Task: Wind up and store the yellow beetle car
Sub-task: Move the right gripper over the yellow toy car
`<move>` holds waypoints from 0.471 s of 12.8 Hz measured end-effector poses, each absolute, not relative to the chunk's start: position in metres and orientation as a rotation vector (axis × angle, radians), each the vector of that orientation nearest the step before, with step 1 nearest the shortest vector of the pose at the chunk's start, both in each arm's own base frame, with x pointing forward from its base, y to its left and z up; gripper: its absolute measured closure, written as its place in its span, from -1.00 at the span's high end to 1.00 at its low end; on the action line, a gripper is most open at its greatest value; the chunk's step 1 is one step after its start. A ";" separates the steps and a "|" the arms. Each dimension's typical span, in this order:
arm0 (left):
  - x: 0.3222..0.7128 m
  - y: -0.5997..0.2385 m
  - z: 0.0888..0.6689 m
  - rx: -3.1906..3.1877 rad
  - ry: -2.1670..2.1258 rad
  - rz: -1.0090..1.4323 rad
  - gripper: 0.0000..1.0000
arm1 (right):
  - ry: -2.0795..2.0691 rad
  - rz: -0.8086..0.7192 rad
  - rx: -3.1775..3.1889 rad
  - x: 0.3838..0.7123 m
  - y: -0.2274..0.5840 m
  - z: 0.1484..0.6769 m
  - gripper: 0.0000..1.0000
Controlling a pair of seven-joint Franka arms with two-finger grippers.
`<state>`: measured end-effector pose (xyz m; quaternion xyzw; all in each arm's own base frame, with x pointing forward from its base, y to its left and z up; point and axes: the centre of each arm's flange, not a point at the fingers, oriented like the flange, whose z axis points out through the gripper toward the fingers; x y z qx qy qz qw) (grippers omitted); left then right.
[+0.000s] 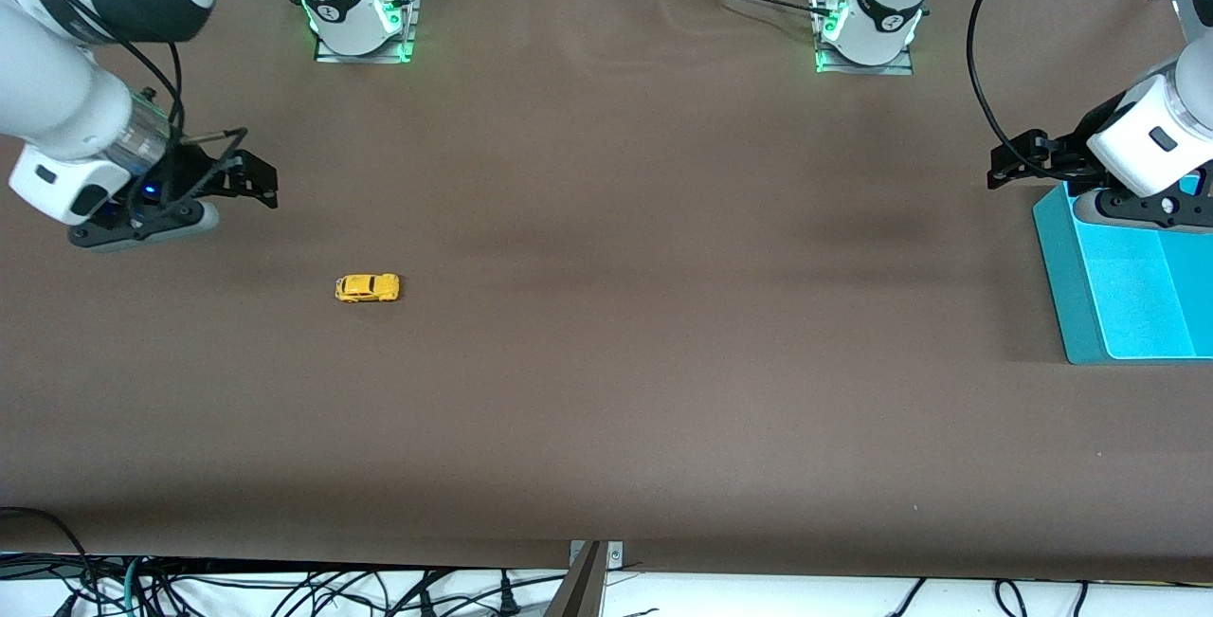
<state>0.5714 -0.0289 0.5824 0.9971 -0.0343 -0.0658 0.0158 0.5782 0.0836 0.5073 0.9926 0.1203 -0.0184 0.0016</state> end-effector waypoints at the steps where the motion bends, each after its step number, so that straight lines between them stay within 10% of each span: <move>1: 0.571 -0.029 0.582 3.101 -0.107 -0.205 1.00 | 0.387 -0.053 3.114 0.579 0.087 0.490 1.00; 6: 0.571 -0.029 0.582 3.101 -0.107 -0.205 1.00 | 0.421 -0.028 3.110 0.572 0.100 0.429 1.00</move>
